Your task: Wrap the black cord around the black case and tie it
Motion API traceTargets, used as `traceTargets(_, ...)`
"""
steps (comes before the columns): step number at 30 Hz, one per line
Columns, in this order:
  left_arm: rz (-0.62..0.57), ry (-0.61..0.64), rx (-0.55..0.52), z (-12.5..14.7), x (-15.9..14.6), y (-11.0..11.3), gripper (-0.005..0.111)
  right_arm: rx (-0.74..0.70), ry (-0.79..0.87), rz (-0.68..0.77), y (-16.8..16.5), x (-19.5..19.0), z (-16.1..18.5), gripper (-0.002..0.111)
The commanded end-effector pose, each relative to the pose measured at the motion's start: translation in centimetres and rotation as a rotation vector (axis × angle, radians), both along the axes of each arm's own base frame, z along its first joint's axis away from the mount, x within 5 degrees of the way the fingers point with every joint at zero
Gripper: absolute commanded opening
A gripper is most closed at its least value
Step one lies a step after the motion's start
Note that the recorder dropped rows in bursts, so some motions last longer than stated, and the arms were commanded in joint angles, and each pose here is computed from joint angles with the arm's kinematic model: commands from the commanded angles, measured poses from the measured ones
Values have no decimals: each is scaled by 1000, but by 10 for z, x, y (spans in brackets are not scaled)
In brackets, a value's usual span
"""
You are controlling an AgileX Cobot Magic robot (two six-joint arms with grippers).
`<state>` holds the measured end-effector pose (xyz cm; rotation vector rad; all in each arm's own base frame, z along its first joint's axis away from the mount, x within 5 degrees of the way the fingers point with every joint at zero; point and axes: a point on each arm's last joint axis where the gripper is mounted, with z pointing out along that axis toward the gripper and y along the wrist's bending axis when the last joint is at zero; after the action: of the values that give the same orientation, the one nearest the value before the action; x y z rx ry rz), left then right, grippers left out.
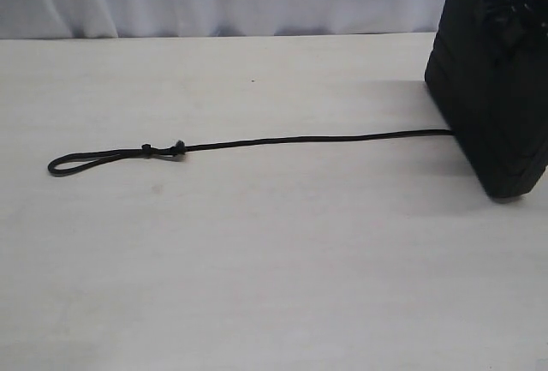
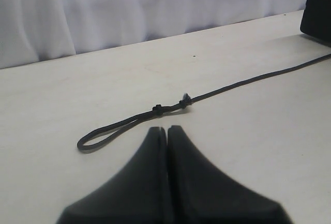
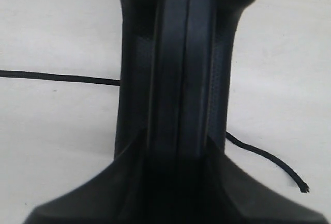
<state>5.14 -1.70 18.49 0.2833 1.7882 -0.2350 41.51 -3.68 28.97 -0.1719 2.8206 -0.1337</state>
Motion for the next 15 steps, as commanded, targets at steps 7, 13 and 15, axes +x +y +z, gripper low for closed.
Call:
traceTargets(7, 3, -9, -11, 0, 0, 0, 0, 74, -2, 15, 6, -7, 7, 4)
traceTargets(13, 3, -9, -11, 0, 0, 0, 0, 27, 7, 18, 2, -7, 2, 22)
traceTargets(15, 3, -9, -11, 0, 0, 0, 0, 27, 1, 18, 2, -7, 3, 34)
